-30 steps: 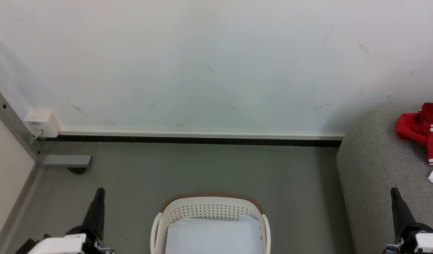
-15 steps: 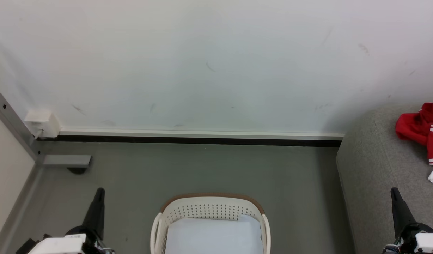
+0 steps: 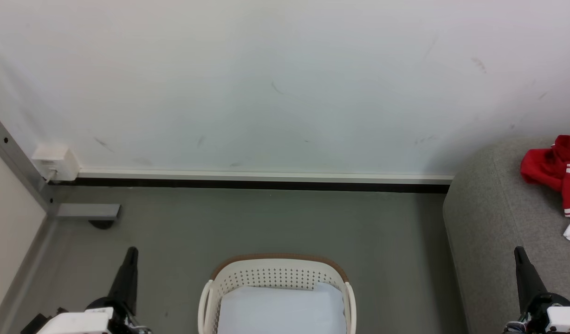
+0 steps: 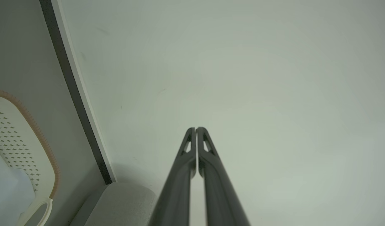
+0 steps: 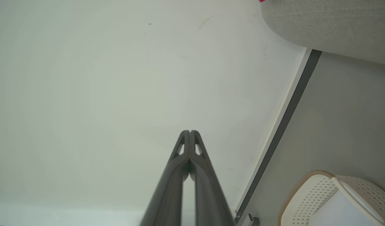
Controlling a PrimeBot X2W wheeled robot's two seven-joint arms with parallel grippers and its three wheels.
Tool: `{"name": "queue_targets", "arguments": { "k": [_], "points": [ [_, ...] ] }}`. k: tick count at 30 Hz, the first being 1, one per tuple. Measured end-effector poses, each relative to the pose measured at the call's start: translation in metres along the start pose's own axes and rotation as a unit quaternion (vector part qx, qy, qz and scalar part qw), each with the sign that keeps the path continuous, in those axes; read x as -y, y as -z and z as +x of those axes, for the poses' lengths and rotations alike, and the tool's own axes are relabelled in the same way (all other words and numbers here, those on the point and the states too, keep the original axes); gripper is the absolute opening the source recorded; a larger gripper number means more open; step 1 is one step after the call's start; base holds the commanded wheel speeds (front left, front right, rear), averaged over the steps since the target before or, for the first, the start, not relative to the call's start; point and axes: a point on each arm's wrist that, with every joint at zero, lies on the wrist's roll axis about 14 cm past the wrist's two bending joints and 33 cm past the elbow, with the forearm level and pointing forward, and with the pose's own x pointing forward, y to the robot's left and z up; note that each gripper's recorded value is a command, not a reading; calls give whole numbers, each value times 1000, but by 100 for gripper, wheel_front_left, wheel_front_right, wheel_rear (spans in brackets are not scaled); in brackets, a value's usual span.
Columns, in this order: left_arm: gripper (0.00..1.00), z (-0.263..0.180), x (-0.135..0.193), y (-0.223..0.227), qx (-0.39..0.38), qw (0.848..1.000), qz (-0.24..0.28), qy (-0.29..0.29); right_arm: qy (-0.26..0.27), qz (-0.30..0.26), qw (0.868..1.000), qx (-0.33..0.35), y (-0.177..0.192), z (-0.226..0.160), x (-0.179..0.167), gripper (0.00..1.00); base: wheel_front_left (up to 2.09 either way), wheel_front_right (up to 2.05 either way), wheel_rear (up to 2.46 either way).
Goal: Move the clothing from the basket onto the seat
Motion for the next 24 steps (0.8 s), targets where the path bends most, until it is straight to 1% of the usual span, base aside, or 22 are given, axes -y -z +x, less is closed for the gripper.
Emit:
{"name": "queue_targets", "arguments": {
  "k": [24],
  "points": [
    [0,0,0,0,0,1000,0,0,0,0,1000,0,0,0,0,0,0,0,0]
  ]
}}
